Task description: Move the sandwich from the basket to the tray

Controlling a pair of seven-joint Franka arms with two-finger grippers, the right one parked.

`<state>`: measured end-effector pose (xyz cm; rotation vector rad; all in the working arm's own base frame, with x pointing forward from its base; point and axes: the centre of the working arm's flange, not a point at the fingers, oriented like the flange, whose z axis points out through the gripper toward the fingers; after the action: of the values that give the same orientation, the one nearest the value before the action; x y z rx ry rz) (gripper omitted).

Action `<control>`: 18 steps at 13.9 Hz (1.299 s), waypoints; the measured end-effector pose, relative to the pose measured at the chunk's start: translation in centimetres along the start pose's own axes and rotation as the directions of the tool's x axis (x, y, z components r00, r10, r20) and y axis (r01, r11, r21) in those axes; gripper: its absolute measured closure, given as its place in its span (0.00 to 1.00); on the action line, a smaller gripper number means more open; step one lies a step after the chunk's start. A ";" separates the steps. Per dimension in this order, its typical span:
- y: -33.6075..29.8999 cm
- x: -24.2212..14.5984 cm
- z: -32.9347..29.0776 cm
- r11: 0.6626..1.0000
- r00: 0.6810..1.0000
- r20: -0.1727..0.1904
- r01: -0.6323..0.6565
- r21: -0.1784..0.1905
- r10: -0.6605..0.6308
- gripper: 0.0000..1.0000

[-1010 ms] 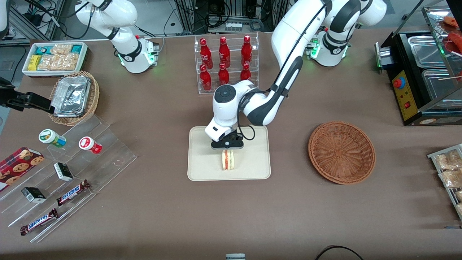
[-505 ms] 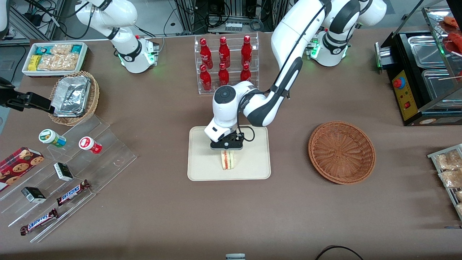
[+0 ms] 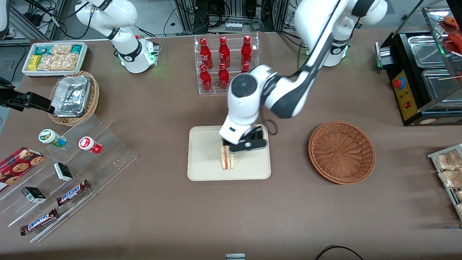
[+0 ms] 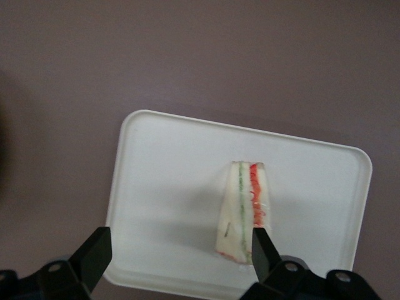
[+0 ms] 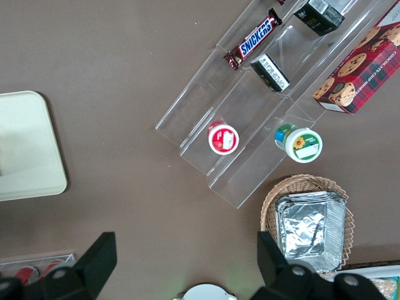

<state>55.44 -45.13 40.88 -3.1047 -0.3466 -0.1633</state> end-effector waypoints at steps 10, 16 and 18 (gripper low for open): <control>-24.0 10.0 -12.9 0.978 0.971 0.168 -0.189 0.090 0.172 0.01; -34.7 10.9 -15.7 0.948 0.923 0.236 -0.317 0.017 0.304 0.00; -35.6 11.1 -15.9 0.948 0.923 0.234 -0.318 0.015 0.306 0.00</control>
<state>56.69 -8.36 57.94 -3.0752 0.1451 0.2064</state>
